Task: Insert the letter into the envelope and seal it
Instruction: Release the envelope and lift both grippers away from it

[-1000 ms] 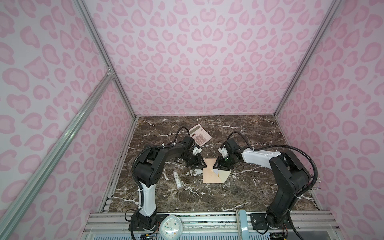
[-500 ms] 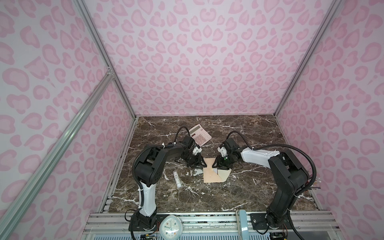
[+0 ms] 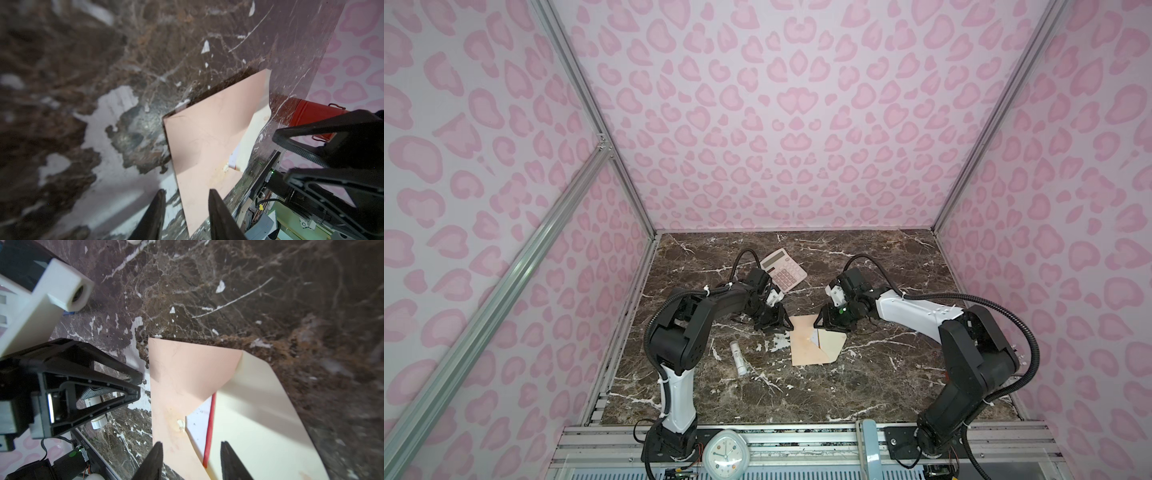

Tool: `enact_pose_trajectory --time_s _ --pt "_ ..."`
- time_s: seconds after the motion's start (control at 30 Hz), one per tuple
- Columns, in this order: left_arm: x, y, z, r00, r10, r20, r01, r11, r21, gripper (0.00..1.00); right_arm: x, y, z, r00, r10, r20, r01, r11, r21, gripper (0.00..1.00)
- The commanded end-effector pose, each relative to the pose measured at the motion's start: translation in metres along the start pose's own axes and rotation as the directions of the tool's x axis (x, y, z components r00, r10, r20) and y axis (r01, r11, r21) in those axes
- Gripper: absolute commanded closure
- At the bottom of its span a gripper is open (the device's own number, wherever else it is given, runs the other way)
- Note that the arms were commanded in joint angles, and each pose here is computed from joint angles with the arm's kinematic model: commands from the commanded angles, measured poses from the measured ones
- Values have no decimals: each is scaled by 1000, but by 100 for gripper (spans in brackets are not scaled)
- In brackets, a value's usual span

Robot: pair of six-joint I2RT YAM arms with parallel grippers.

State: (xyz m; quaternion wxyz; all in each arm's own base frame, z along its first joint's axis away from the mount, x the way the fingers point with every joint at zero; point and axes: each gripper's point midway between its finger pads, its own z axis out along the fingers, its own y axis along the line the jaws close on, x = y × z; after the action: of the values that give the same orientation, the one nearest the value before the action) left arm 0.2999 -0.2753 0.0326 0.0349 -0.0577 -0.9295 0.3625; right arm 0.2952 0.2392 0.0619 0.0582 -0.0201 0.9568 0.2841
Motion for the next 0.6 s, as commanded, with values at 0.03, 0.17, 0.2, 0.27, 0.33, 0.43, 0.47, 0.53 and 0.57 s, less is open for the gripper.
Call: enact_pose_trajectory --time_s 0.03,0.17,0.2,0.27,0.33,0.43,0.47,0.53,0.57 --pt "-2 -6 -9 1000 27 13 -27 1000 -8 62 -1 -7 -11 1000 -2 10 2 1000 26 52" --pt "-2 -11 -16 999 39 22 -39 999 -7 62 -7 -13 -22 999 13 42 -14 1000 25 52" --pt "-2 -12 -17 999 44 24 -44 999 -6 63 -8 -15 -24 999 19 50 -20 1000 24 52" --pt "-3 -16 -21 998 53 34 -53 999 -2 62 -14 -18 -31 996 26 80 -28 999 20 52" --pt "-3 -19 -24 997 59 42 -59 998 0 62 -19 -21 -38 992 37 118 -39 999 15 52" --pt "-5 -24 -31 995 71 63 -71 997 -2 62 -26 -25 -48 983 61 172 -62 998 -3 52" --pt "-5 -26 -33 995 74 68 -74 997 -5 62 -28 -26 -51 980 67 190 -67 998 -5 52" --pt "-6 -29 -38 993 82 79 -82 997 -9 63 -30 -29 -57 974 71 216 -72 997 -7 52" --pt "-6 -31 -41 993 87 83 -86 996 -12 62 -31 -30 -59 971 75 228 -74 997 -10 52"
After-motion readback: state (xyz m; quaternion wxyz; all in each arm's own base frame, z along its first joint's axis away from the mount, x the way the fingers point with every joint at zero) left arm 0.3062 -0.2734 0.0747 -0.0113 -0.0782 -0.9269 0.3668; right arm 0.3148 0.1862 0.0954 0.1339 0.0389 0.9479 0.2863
